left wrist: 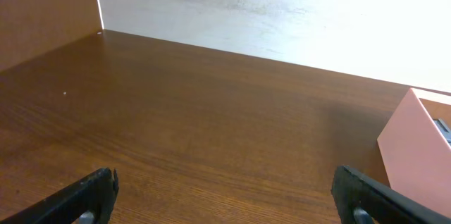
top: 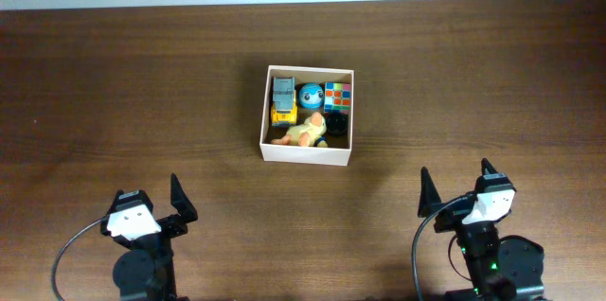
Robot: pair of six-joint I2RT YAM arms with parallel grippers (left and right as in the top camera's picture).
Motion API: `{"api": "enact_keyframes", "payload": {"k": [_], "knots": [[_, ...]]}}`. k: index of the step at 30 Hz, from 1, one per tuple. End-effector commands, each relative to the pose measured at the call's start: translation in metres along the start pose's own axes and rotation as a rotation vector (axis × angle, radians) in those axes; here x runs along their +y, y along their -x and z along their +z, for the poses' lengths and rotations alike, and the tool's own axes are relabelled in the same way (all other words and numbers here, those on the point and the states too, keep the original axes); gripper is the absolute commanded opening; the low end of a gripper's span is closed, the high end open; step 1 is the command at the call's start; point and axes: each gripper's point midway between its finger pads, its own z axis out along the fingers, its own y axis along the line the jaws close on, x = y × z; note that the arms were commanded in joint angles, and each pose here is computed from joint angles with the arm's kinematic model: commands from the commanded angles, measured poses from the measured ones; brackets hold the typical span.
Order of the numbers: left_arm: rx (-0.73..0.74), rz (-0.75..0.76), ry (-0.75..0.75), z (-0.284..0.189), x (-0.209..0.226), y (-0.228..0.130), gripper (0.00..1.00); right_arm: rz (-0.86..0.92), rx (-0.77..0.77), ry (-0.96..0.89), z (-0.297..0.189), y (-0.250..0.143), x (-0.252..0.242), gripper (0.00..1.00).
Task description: Pack container
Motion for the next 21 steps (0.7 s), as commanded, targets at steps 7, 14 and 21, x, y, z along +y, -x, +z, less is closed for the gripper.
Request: {"api": "enact_keyframes", "payload": {"k": [7, 14, 21], "knots": [[0.002, 0.001, -0.011, 0.001, -0.001, -0.003, 0.99, -0.005, -0.017, 0.008, 0.003, -0.022, 0.0, 0.99], [0.002, 0.001, -0.011, 0.001, -0.001, -0.003, 0.99, -0.013, 0.018, 0.007, 0.009, -0.042, -0.001, 0.99], [0.002, 0.001, -0.011, 0.001, -0.001, -0.003, 0.99, -0.033, 0.035, 0.004, 0.014, -0.059, -0.002, 0.99]]}}
